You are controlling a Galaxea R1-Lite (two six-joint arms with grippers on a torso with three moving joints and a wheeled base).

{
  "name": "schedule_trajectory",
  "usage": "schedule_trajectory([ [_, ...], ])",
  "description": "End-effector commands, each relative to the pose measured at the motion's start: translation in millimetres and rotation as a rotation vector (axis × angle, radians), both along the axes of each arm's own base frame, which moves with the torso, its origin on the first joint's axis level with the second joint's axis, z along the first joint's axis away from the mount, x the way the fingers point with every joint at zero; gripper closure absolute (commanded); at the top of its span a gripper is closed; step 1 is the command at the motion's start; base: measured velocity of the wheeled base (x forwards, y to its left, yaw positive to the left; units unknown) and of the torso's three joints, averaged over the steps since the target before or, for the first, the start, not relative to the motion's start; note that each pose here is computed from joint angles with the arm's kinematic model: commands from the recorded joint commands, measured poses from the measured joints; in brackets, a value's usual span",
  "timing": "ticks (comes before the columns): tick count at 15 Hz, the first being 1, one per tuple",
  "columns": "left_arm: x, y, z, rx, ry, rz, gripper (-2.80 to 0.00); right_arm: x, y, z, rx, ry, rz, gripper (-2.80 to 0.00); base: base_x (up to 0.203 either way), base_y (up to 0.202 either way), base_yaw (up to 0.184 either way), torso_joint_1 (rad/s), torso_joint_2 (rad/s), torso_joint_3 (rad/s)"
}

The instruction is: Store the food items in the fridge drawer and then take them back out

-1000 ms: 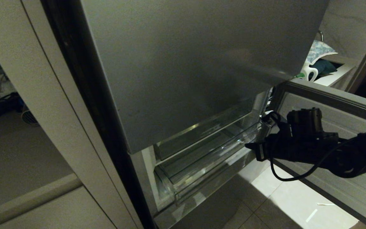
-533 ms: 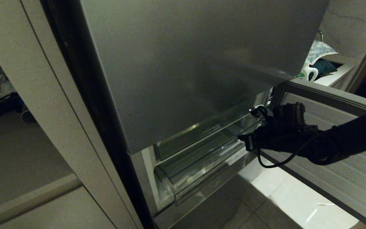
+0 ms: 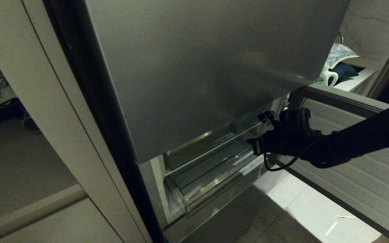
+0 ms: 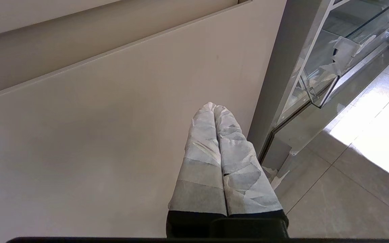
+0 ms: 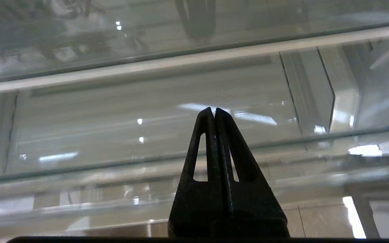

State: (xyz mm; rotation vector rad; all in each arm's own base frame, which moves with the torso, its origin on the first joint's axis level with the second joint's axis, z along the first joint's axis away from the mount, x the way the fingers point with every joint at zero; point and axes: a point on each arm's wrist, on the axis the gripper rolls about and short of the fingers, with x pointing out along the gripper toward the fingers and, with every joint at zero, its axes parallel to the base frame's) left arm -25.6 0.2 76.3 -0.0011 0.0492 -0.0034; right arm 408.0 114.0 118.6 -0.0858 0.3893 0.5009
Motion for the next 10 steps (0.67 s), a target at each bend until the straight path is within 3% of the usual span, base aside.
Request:
schedule_trajectory([
  [1,0.1,0.0,0.0,-0.001,0.003,0.000,0.00,6.1,1.9,-0.9,0.002,-0.012,0.003,0.00,0.000,0.000,0.000,0.000,0.00,0.000],
  [6,0.1,0.0,-0.1,0.000,0.003,0.000,0.00,10.8,4.4,-1.2,-0.023,-0.015,0.011,0.00,0.000,0.000,0.000,0.000,0.00,0.000],
  [10,0.1,0.0,-0.1,0.000,0.003,0.000,0.00,3.5,2.5,6.7,-0.055,0.099,0.013,0.00,0.000,0.000,0.000,0.000,0.00,0.000],
])
